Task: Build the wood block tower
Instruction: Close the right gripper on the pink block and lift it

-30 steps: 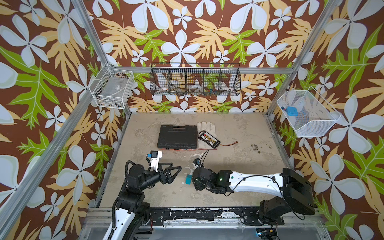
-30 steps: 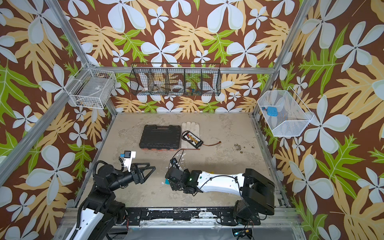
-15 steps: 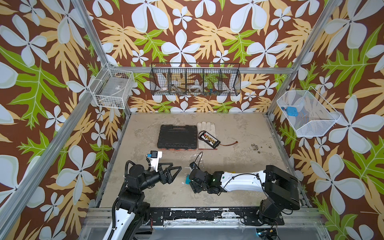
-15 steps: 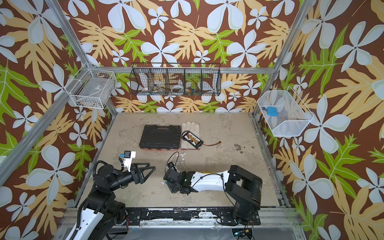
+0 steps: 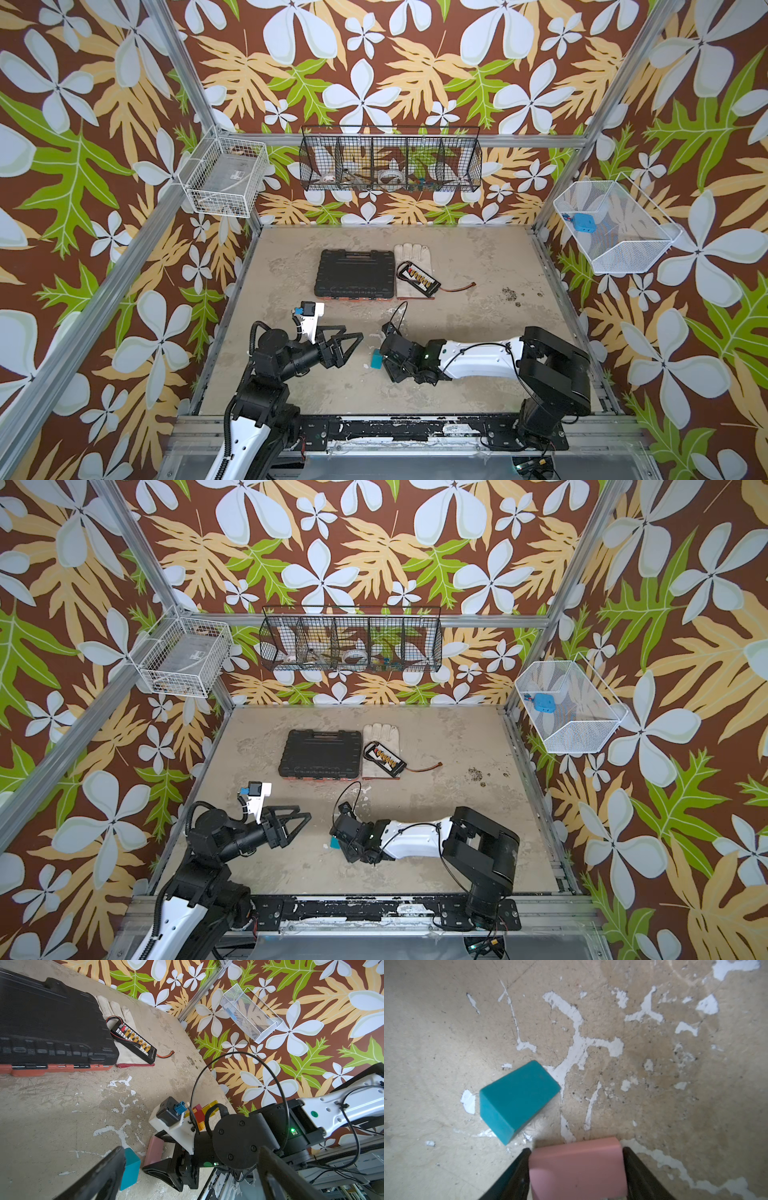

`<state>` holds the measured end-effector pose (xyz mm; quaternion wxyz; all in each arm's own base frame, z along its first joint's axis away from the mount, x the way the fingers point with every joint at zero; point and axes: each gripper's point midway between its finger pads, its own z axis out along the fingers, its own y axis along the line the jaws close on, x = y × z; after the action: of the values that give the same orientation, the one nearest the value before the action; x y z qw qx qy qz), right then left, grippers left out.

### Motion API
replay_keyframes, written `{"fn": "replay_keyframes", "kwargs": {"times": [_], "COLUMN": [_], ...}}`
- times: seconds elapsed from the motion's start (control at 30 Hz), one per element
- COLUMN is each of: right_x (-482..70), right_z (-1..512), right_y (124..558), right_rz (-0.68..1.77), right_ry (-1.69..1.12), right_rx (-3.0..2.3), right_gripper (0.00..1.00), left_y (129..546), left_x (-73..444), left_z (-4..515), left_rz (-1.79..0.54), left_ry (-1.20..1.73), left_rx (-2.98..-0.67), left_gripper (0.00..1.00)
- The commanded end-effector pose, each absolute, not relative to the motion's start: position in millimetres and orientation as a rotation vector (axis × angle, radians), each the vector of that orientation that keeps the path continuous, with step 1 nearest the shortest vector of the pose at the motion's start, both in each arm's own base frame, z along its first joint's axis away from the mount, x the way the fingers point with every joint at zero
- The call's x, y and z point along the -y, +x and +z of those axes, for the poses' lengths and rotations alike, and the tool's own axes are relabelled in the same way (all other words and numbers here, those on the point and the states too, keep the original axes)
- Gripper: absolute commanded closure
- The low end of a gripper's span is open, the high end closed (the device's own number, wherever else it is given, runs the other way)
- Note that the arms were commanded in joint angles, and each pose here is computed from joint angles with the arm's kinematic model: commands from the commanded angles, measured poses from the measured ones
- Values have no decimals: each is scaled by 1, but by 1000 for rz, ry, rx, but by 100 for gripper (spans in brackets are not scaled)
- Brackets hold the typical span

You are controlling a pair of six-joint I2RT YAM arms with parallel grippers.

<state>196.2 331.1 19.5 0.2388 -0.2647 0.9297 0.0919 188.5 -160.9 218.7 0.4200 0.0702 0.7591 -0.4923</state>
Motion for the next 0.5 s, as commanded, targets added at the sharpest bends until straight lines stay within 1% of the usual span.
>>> {"fn": "replay_keyframes", "kwargs": {"times": [0.0, 0.2, 0.37, 0.47], "right_x": [-328, -328, -326, -322], "right_z": [19, 27, 50, 65], "right_y": [192, 192, 193, 194], "right_rz": [251, 257, 282, 293], "right_ry": [-727, -715, -683, -658], "right_rx": [-2566, -2552, -2514, -2490], "right_gripper": [37, 46, 51, 57], "left_y": [188, 188, 187, 187], "left_x": [162, 162, 164, 164], "left_z": [223, 223, 222, 222], "left_rz": [-1245, -1247, -1260, -1261], "left_ry": [187, 190, 194, 197], "left_rx": [-1885, -1886, -1890, -1888], "left_gripper": [0, 0, 0, 0]}}
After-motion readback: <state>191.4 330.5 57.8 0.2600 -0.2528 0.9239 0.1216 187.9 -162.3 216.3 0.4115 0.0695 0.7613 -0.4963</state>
